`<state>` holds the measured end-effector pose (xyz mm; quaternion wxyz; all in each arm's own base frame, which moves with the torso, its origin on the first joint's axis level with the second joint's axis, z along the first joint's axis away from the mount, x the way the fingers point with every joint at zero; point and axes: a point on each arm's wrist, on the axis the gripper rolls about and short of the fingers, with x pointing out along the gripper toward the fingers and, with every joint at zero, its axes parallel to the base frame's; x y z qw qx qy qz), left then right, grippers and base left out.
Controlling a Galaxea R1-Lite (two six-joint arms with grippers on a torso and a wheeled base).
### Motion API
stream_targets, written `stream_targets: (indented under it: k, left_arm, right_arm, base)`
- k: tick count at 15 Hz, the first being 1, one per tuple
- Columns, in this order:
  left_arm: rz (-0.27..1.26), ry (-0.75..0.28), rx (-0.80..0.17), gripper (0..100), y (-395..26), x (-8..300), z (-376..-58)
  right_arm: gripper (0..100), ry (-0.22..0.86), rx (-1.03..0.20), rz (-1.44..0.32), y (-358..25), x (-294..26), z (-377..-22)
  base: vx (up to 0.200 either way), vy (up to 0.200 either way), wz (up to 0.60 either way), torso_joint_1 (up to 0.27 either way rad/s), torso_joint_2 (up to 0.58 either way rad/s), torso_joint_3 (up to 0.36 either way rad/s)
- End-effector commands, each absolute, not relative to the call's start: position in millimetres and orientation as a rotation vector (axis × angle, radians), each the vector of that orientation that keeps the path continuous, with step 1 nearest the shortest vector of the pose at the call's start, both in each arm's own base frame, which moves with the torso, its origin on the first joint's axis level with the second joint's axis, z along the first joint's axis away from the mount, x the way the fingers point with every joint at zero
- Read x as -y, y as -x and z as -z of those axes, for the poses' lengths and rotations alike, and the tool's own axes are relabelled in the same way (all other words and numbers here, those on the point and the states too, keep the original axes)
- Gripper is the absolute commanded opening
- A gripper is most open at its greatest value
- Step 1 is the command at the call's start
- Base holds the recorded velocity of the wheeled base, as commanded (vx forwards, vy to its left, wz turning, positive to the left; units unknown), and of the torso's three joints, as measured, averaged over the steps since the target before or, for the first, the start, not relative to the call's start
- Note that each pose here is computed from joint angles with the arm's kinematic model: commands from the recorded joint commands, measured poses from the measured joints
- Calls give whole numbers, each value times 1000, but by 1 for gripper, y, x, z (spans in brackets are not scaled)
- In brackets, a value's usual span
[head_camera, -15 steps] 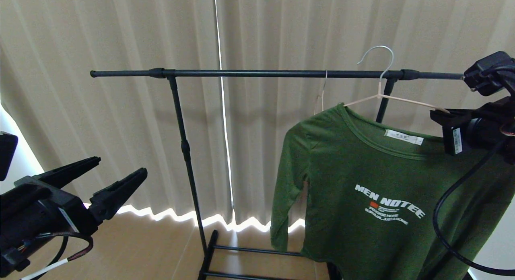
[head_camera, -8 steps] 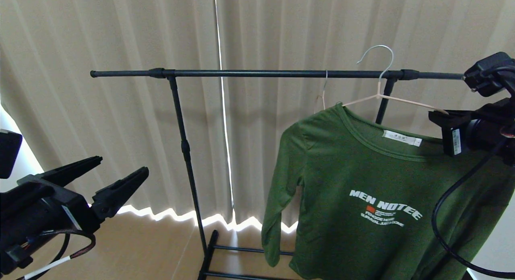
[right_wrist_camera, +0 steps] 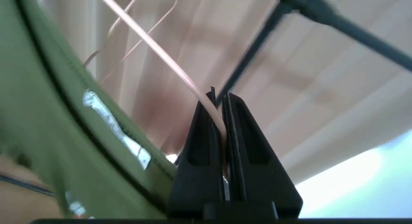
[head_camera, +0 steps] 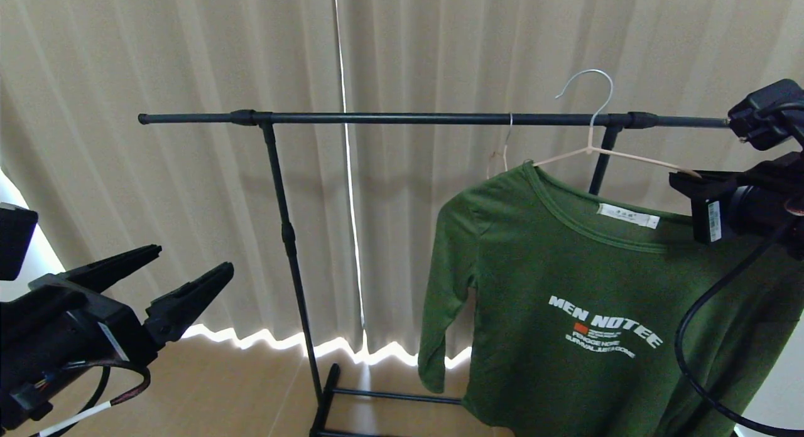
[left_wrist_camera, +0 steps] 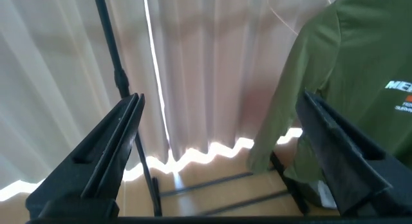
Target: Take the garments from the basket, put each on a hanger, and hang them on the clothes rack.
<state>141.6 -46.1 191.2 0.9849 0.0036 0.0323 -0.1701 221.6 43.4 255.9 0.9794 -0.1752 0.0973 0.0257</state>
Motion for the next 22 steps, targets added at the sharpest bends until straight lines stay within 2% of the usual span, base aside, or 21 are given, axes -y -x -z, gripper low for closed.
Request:
stream_targets:
  k: [1,2,14,22]
  left_arm:
    - [342,-9,-75,100,-142,46,-189]
    - [343,-9,-77,100,-142,47,-189]
    - [342,-10,-86,100,-142,46,-187]
    - [343,-12,-89,100,-141,46,-185]
  right_arm:
    - [0,353,-194,-52,-221,-43,-257]
    - [0,352,-192,-51,-220,-43,-257]
    - [0,351,-186,-50,-218,-43,-259]
    - [0,350,-182,-49,-218,-43,-260]
  base:
    - [200,0,0,-7,12,12]
    - [200,0,0,12,7,2]
    - [0,0,0,0,0,0]
    - [0,175,0,2,2,3]
